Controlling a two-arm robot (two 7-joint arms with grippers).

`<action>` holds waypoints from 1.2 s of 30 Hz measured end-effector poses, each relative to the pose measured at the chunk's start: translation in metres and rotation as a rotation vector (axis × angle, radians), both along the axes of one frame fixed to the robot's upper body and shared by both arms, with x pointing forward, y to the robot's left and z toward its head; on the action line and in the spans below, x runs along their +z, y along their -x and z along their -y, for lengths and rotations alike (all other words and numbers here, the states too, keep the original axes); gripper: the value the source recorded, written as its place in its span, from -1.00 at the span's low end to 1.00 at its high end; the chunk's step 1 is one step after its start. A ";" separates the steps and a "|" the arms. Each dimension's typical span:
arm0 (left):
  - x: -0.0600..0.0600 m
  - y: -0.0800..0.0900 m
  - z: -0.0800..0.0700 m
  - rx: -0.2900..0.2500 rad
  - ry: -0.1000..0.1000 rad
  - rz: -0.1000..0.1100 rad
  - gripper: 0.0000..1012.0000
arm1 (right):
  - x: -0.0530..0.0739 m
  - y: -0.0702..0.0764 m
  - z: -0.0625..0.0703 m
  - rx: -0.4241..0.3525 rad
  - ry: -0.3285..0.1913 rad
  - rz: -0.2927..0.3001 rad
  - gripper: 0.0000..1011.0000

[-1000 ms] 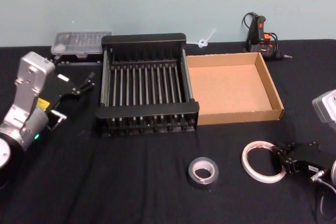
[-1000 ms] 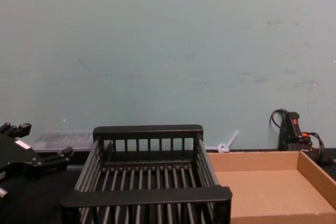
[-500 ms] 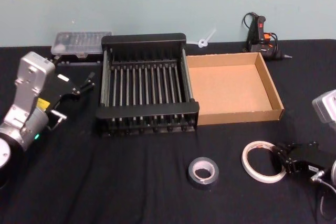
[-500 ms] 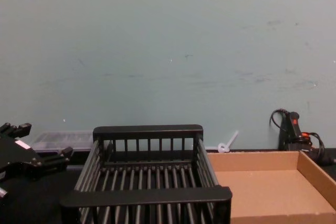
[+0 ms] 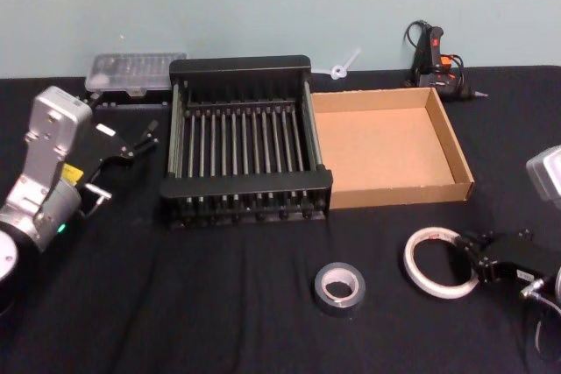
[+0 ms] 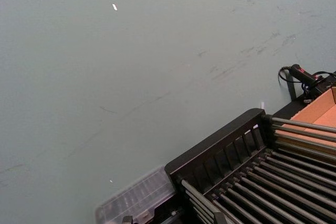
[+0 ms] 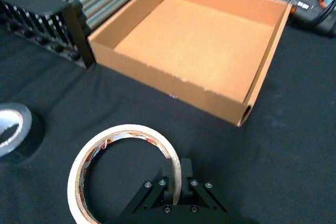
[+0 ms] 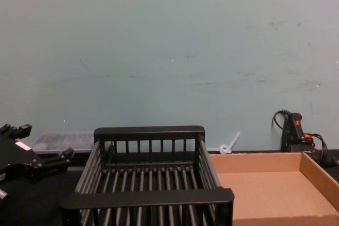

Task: Pick up the white tape and place it into the black box , Pick up the silver tape and place it into the brown box.

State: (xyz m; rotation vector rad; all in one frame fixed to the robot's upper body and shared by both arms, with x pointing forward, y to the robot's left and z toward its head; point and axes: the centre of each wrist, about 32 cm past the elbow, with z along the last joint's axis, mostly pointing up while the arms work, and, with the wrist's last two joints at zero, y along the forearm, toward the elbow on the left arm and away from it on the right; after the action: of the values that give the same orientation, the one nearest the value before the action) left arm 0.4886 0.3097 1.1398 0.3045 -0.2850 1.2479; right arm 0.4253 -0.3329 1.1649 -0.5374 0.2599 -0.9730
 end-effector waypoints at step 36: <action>0.000 0.000 0.000 0.000 0.000 0.000 0.98 | 0.038 -0.063 -0.041 0.038 -0.062 0.269 -0.81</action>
State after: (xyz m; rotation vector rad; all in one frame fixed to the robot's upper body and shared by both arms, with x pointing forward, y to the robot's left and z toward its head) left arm 0.4886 0.3097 1.1398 0.3045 -0.2850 1.2479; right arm 0.4883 -0.2917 1.2025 -0.3483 0.0386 -0.9850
